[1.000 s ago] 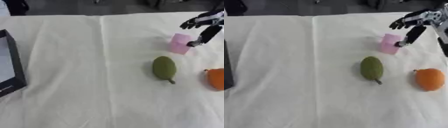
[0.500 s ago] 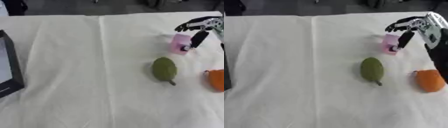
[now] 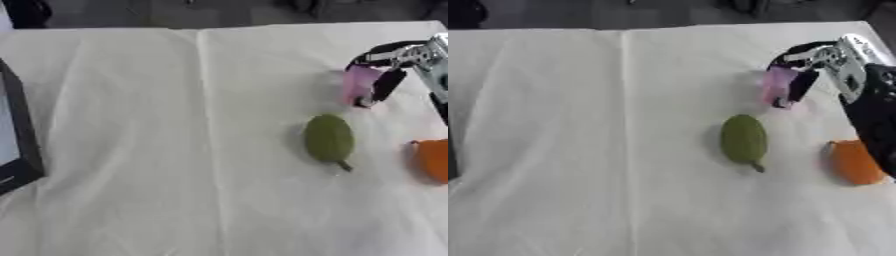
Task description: Pick up the objects with one hand, pass them to the other hand, and then place them into the box on the other side of the table.
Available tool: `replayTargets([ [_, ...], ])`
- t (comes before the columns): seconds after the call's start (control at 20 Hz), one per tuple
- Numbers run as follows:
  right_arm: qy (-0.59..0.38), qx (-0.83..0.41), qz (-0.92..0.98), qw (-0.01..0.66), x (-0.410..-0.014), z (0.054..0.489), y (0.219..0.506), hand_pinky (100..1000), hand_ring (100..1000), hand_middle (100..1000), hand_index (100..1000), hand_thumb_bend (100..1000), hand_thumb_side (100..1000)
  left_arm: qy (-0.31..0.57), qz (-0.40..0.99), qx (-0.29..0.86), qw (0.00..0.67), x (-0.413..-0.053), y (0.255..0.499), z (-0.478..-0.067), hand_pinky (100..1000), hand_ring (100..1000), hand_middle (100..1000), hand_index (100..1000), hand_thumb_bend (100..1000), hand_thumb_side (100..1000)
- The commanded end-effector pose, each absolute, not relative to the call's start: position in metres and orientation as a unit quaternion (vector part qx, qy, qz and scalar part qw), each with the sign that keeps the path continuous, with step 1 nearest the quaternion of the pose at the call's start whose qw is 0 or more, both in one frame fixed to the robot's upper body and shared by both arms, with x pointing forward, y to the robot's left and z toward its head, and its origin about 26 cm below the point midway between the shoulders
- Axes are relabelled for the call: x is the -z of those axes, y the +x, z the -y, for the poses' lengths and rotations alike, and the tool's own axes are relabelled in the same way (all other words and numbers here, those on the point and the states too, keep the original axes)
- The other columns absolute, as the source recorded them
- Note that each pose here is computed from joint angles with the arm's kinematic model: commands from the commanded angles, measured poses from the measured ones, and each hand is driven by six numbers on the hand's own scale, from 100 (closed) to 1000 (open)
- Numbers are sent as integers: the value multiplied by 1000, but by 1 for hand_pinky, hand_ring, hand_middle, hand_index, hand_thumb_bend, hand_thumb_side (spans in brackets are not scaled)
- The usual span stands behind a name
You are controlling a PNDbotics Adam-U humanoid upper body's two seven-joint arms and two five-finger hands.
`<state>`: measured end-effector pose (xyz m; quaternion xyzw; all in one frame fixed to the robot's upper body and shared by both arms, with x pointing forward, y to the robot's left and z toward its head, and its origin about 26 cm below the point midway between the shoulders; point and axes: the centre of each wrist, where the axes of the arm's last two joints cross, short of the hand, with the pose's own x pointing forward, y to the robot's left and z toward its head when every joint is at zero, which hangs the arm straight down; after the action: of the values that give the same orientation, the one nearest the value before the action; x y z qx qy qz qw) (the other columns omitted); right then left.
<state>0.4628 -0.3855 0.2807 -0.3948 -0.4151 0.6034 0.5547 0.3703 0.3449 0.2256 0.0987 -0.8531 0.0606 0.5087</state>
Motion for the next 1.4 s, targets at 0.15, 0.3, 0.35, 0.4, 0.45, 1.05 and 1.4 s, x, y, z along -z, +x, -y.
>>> replayTargets([
  [0.15,-422,-564,461,540,-299,385,460,880,724,499,647,191,100,105,860,-58,495,-236,367,-349,825,768,753,869,218,930],
  [0.3,-443,-539,481,530,-303,380,458,862,682,462,596,219,100,104,861,-57,495,-236,367,-349,826,768,752,868,218,928],
  [0.35,-449,-531,489,527,-304,378,458,859,675,456,586,185,100,104,861,-57,495,-236,366,-349,826,768,752,868,219,927],
  [0.4,-452,-521,502,522,-306,376,456,859,672,453,584,146,100,105,861,-56,495,-236,366,-349,826,768,751,868,218,926],
  [0.45,-454,-511,517,515,-309,374,454,857,667,452,584,108,100,105,861,-54,494,-237,366,-349,826,767,748,867,218,924],
  [1.05,-423,-403,744,325,-329,271,353,851,639,487,615,100,100,121,856,21,502,-254,352,-331,817,788,702,838,179,898],
  [1.4,-375,-401,810,208,-310,207,306,833,645,511,627,100,100,138,803,142,562,-266,338,-298,821,786,700,840,123,916],
])
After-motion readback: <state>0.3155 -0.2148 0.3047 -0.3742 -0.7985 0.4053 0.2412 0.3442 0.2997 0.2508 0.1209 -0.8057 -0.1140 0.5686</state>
